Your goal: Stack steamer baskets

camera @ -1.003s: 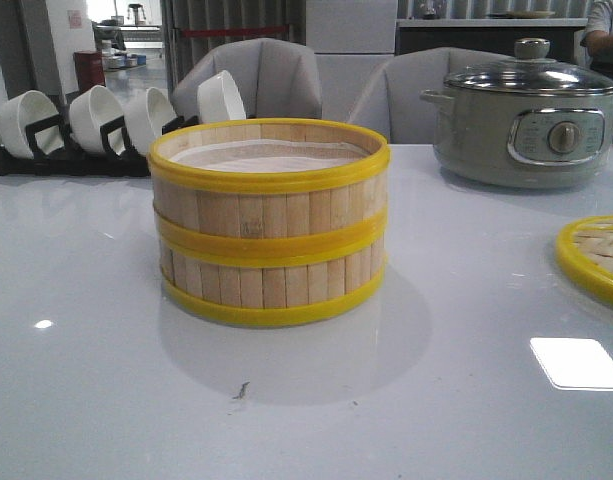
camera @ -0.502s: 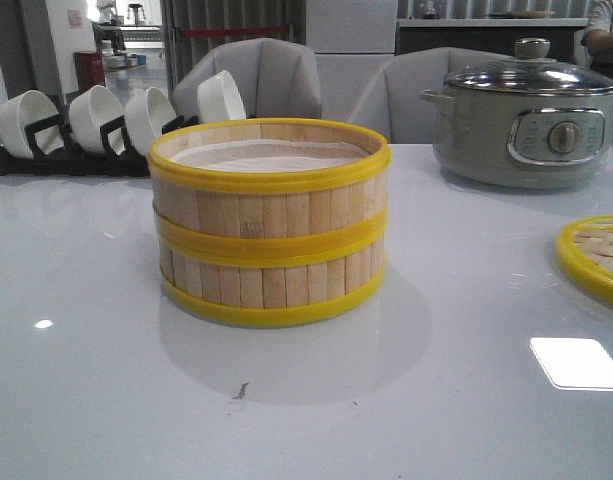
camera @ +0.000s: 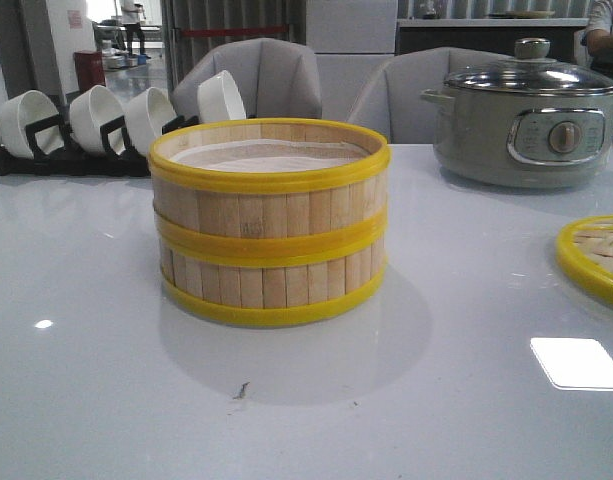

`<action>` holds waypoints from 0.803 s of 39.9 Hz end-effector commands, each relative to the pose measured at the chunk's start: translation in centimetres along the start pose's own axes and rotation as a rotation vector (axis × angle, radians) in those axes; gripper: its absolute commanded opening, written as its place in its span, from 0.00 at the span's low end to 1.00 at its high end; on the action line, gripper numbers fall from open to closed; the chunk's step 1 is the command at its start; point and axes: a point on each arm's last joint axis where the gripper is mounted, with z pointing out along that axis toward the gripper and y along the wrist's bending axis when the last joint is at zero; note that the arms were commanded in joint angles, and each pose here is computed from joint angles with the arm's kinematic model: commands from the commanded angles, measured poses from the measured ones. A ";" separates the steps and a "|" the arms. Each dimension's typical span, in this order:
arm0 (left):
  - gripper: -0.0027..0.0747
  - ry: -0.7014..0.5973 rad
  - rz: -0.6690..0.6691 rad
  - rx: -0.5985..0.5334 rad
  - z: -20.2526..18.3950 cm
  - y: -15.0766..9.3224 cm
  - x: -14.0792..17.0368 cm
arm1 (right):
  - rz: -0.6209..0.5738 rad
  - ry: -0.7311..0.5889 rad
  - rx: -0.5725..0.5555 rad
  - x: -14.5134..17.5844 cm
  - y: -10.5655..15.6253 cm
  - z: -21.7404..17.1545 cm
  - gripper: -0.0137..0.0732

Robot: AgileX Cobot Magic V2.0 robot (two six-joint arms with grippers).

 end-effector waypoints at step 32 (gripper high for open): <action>0.14 -0.106 -0.001 0.020 -0.5 -0.2 -1.6 | -0.005 0.104 0.005 0.3 0.0 -0.8 0.32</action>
